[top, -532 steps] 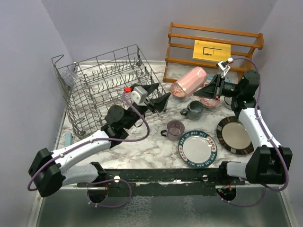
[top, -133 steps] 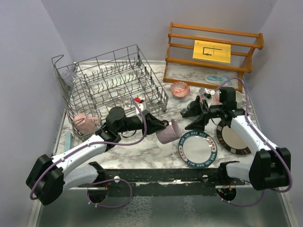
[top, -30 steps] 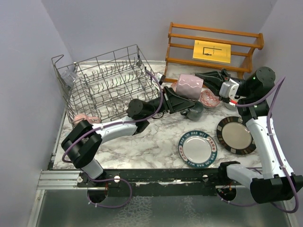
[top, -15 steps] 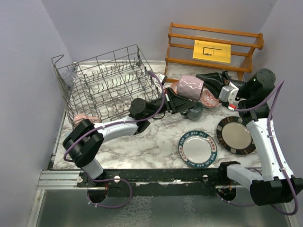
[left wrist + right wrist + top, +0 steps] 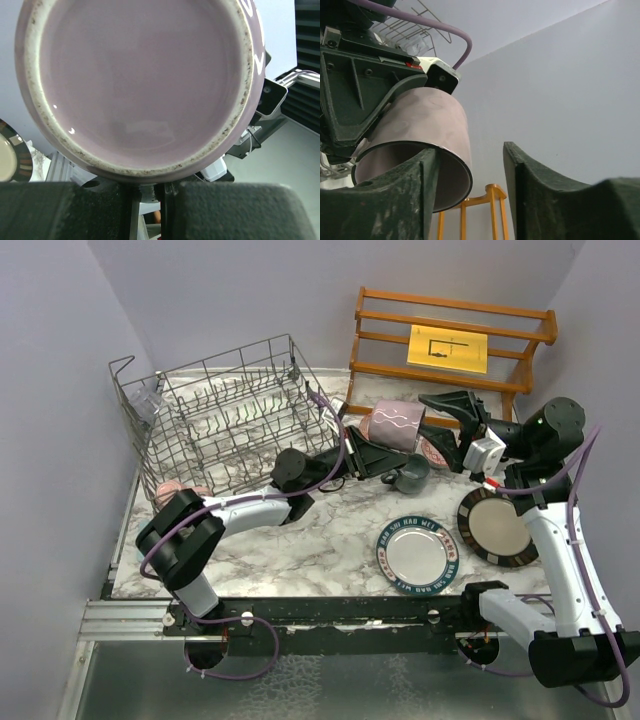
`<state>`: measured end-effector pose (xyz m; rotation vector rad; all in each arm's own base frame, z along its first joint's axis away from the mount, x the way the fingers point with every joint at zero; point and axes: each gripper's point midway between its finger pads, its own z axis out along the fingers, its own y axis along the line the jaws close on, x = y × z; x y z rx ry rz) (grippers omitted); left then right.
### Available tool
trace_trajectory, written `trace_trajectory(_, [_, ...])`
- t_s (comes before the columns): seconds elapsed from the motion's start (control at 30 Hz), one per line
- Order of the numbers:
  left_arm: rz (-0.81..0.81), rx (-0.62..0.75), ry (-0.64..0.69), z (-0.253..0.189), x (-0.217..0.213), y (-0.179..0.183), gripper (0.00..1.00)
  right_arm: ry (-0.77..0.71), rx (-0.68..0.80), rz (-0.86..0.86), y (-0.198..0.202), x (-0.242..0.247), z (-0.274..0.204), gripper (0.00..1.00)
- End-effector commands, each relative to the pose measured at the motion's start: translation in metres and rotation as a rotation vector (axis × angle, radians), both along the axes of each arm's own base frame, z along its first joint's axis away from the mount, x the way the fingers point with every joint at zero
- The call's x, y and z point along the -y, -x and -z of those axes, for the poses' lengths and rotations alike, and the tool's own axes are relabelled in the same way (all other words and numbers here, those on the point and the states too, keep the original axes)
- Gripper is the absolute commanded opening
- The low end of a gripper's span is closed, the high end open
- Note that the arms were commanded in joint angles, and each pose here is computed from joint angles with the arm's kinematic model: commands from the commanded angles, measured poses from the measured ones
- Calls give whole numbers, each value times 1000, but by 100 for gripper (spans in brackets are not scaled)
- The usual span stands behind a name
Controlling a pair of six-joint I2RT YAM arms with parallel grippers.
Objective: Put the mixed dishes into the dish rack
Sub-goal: Pick up the cup at the center of the board.
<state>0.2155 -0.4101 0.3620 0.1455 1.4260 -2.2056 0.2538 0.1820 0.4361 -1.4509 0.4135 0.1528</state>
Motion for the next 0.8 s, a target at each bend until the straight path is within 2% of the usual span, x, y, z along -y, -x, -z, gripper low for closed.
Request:
trace_trajectory(0.0, [-75, 71, 70, -22, -19, -6, 0, -9, -16, 36, 1, 2, -4, 57])
trace_trajectory(0.13, [-171, 66, -10, -10, -32, -25, 0, -13, -98, 95, -3, 7, -6, 64])
trace_trajectory(0.3, [-338, 58, -153, 5, -60, -61, 0, -69, -332, 156, -5, 12, -3, 70])
trace_trajectory(0.43, [-456, 26, -256, 11, -88, -92, 0, -119, -604, 208, -15, 15, 13, 74])
trace_trajectory(0.63, [-730, 3, -489, 7, -151, -141, 0, -38, -1081, 164, -23, 5, 75, 75])
trace_trajectory(0.7, [-832, -15, -560, 3, -179, -155, 0, -23, -1182, 116, -19, 0, 95, 75])
trace_trajectory(0.77, [-939, -45, -634, 1, -212, -169, 0, -31, -1221, 101, -17, -1, 114, 72])
